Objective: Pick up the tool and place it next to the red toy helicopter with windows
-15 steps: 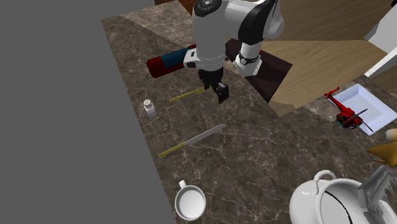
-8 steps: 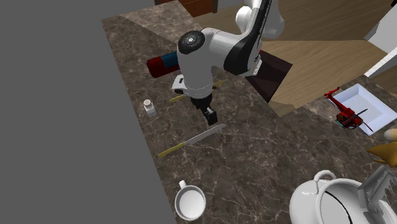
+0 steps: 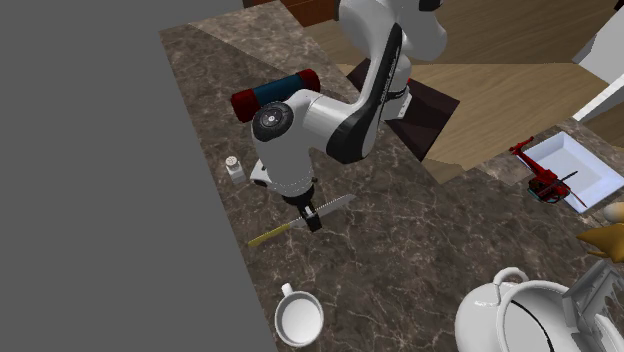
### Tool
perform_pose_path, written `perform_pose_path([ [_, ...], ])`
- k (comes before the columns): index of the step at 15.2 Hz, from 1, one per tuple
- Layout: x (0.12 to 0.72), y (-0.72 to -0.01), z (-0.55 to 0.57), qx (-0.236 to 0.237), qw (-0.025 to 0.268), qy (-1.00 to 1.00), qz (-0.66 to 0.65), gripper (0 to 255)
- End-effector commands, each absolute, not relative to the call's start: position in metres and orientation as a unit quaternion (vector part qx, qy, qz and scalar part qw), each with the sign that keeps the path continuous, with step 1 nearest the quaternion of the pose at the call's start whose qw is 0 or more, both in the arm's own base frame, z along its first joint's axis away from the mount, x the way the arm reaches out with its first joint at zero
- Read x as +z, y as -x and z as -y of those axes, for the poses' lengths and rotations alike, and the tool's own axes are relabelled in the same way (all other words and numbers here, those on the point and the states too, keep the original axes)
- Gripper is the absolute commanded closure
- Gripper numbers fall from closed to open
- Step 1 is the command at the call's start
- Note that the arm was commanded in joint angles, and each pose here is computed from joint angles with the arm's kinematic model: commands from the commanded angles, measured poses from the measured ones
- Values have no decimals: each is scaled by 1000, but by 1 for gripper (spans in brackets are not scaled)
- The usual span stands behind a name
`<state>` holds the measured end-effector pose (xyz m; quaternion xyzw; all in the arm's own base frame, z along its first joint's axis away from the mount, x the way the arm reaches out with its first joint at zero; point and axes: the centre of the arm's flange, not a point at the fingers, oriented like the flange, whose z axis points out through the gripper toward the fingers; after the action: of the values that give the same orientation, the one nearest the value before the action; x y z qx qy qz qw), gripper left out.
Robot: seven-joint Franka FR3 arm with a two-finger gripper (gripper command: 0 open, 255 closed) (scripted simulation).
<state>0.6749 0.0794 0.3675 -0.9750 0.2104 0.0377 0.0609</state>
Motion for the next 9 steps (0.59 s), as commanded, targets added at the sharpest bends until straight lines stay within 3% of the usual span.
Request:
perform_pose_path([
  [1,356,-677,-81,38,61,975,-212,0],
  [9,327,-675,-85,38,61,975,-212,0],
])
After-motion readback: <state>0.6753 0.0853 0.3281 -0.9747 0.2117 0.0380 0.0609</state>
